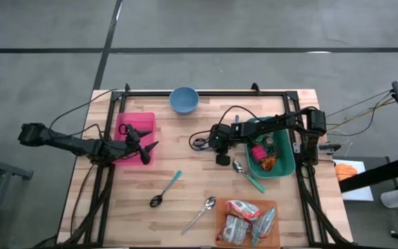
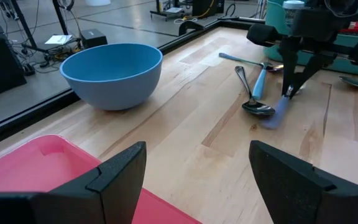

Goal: Pick & Place Food Item
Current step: Put the purple spoon into the pink bin

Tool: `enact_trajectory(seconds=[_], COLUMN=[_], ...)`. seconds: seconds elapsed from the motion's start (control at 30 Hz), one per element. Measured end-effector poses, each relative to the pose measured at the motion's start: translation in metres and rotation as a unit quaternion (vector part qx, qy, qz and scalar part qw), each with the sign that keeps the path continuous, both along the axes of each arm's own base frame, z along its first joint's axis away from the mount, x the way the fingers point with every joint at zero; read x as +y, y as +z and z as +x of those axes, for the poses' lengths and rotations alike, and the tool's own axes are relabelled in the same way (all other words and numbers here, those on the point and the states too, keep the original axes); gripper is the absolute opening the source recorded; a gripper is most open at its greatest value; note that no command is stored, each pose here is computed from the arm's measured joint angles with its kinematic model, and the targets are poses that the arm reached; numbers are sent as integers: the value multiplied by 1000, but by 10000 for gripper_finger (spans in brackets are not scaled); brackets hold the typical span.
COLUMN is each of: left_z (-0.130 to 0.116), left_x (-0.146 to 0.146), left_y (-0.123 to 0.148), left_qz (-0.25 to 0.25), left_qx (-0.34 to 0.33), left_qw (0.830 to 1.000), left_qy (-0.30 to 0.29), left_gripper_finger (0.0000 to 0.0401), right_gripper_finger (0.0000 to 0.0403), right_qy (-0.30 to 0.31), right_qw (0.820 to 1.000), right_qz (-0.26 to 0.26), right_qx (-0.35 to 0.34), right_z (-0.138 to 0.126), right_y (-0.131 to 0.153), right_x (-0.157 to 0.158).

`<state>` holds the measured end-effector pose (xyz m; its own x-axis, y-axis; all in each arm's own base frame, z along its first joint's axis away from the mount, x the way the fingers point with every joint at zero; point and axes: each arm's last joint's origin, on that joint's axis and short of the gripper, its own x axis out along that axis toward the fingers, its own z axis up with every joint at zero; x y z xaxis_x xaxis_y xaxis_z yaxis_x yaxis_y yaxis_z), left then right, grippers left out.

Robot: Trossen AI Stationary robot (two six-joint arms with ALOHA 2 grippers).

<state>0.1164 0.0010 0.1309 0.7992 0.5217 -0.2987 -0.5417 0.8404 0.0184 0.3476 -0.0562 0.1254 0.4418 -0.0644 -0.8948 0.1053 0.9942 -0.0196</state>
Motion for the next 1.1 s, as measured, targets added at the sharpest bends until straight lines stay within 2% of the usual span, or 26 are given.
enact_trajectory(seconds=[0.07, 0.47, 0.8, 1.0, 1.1], left_z=[0, 0, 0, 0, 0], left_x=[0, 0, 0, 0, 0], left_y=[0, 0, 0, 0, 0], left_qz=[0, 0, 0, 0, 0], left_qx=[0, 0, 0, 0, 2], left_qw=[1000, 1000, 1000, 1000, 1000], left_qy=[0, 0, 0, 0, 0], left_gripper_finger=[285, 285, 285, 285, 285], right_gripper_finger=[17, 16, 15, 15, 15], right_qy=[-2, -3, 8, 18, 18], right_qw=[1000, 1000, 999, 998, 994], right_qz=[-1, -3, -7, -9, -9], right_qx=[-1, -8, -33, -65, -104], right_z=[0, 0, 0, 1, 5], right_y=[0, 3, 20, 34, 42], right_x=[0, 0, 7, 14, 16])
